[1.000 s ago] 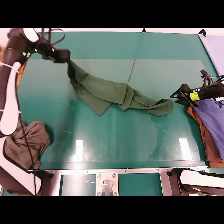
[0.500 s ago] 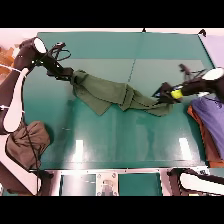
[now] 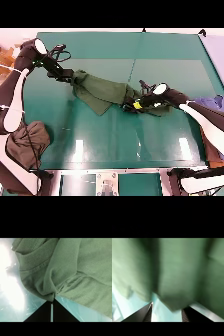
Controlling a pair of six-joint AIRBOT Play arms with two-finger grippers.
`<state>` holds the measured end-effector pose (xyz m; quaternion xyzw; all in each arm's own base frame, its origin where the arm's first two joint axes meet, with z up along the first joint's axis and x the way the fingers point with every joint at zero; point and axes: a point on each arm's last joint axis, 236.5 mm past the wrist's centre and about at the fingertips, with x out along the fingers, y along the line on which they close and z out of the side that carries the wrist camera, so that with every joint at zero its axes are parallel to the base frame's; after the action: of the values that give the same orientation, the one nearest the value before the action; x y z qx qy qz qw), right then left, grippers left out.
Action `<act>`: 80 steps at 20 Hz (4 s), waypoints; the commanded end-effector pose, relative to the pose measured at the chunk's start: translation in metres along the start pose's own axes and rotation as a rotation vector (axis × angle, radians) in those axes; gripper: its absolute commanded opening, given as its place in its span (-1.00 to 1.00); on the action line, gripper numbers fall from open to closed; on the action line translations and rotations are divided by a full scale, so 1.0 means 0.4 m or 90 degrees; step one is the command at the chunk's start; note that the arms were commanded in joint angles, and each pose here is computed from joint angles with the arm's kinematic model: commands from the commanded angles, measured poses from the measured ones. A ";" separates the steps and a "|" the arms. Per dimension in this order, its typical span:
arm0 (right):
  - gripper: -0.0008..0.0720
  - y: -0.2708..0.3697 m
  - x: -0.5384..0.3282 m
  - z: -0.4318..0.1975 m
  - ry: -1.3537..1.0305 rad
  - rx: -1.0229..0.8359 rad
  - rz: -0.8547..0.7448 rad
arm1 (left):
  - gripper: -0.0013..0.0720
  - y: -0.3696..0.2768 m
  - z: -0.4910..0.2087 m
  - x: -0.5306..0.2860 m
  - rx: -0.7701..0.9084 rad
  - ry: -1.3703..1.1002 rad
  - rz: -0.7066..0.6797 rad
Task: Fold the shirts.
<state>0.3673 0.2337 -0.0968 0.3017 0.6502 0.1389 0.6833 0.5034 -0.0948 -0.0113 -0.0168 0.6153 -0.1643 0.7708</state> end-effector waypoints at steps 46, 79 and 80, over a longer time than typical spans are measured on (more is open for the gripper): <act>-0.94 -0.263 -0.539 0.520 -0.324 0.004 0.021 | -0.89 -0.063 0.306 -0.065 -0.119 -0.329 -0.112; 0.26 -0.626 -0.373 -0.126 -0.073 0.316 -0.022 | -0.89 -0.009 -0.293 0.153 -0.234 0.115 -0.406; 0.26 -0.615 -0.367 -0.120 -0.074 0.316 -0.013 | -0.89 -0.005 -0.281 0.159 -0.238 0.102 -0.400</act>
<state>0.2513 -0.0363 -0.1119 0.4644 0.6327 -0.0397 0.6184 0.3952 -0.0872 -0.0961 -0.3322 0.6774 -0.2765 0.5953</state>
